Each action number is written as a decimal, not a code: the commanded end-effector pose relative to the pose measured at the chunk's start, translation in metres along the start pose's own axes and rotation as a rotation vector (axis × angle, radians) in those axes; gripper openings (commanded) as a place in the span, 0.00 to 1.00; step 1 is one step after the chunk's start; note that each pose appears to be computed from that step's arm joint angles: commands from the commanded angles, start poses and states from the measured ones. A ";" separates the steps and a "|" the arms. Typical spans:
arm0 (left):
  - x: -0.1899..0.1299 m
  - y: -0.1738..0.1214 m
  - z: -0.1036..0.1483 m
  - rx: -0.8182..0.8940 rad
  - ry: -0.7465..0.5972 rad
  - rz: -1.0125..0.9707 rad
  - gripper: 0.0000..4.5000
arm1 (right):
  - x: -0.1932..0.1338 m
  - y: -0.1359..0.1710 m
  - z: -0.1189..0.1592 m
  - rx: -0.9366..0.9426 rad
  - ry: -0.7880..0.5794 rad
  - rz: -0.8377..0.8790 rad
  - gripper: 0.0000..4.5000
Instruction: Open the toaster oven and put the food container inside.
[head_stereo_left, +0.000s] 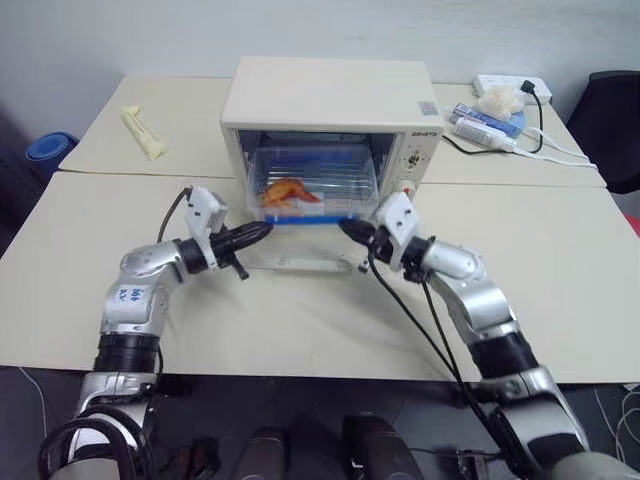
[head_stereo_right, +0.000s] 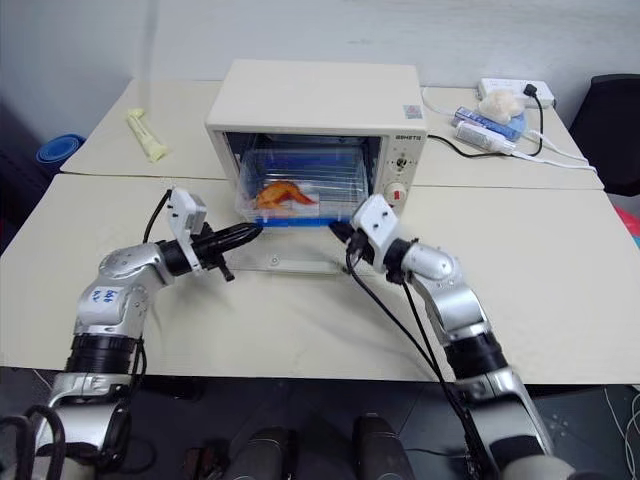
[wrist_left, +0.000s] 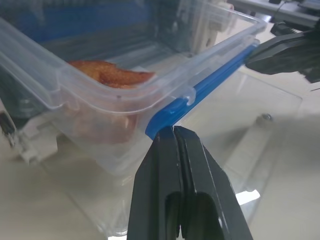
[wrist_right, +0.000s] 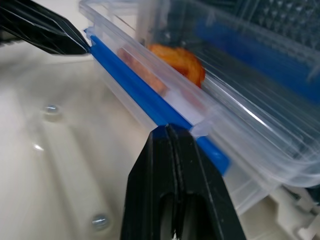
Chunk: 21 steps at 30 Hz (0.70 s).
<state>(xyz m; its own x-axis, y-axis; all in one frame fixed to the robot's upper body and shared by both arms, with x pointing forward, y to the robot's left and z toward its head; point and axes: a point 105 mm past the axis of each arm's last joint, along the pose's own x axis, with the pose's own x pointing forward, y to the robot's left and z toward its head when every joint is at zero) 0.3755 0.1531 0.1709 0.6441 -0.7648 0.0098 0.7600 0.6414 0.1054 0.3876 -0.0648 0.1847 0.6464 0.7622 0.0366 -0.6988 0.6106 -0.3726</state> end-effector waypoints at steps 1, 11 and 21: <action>0.006 0.016 0.011 0.041 -0.046 0.088 0.01 | 0.007 -0.018 0.015 -0.022 -0.065 -0.063 0.00; 0.023 0.053 0.018 0.015 -0.119 0.305 0.01 | 0.031 -0.027 0.012 0.013 -0.086 -0.085 0.00; -0.018 0.043 0.012 0.035 -0.105 0.246 0.01 | -0.001 -0.013 0.017 0.098 -0.109 0.035 0.00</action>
<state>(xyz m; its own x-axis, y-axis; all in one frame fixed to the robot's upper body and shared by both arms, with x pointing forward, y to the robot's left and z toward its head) 0.4083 0.1813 0.1703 0.8093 -0.5798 0.0943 0.5729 0.8145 0.0910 0.4025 -0.0597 0.1853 0.6182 0.7814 0.0847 -0.7411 0.6154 -0.2683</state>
